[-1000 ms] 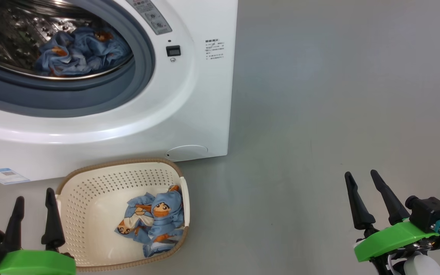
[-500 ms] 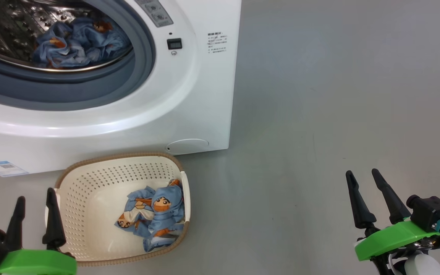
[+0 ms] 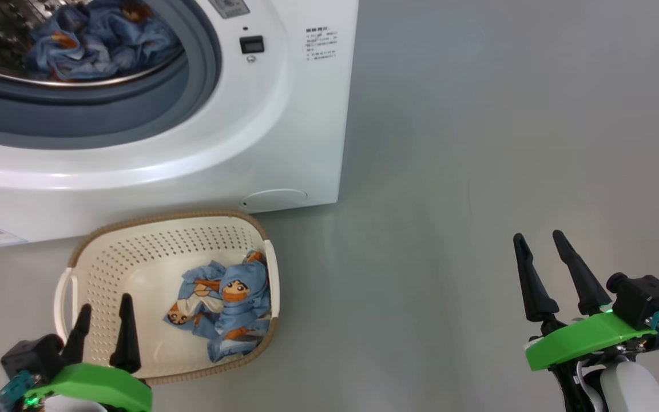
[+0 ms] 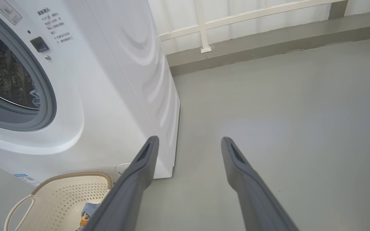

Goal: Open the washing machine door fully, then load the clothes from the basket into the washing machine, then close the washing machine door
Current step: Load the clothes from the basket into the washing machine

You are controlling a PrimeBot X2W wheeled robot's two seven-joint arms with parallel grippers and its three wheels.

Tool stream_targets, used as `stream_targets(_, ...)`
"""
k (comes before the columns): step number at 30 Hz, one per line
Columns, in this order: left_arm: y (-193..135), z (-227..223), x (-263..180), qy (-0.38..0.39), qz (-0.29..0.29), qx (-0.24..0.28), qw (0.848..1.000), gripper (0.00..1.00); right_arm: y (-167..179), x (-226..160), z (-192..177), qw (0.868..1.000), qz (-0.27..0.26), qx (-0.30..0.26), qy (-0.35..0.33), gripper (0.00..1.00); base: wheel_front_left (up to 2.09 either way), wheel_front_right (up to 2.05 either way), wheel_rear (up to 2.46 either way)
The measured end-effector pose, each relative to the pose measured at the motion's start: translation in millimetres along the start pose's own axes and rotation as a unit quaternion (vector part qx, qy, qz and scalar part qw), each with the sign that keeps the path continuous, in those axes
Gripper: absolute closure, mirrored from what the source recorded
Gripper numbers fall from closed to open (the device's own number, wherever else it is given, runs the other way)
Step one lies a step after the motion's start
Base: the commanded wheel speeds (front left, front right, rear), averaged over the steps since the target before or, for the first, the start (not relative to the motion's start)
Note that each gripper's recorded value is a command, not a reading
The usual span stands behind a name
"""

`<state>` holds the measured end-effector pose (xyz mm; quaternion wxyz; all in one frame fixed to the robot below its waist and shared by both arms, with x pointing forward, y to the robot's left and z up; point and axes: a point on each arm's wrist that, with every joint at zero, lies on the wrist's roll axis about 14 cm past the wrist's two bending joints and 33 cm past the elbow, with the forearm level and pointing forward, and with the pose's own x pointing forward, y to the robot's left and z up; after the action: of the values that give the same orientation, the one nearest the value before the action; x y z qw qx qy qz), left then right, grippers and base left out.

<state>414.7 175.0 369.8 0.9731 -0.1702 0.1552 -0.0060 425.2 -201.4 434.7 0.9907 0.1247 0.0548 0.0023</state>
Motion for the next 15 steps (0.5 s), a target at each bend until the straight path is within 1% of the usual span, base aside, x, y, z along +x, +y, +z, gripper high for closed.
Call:
stream_targets(3,-2.5,-16.4,6.3,0.026,-0.003,-0.006,1.0,0.0,-0.7,4.5,-4.2,1.0,-0.002,0.002,0.004,0.0,0.0,0.0,0.0)
stream_targets(9,-9.0,-50.2,19.1,0.086,-0.025,0.016,0.996,0.0,-0.8,17.2,-11.8,1.0,-0.003,0.004,0.01,0.0,0.0,0.0,0.0)
stream_targets(15,-17.0,-84.8,28.3,0.14,-0.036,0.003,0.99,0.0,-1.9,27.6,-22.1,1.0,-0.007,0.006,0.018,0.0,0.0,0.0,0.0)
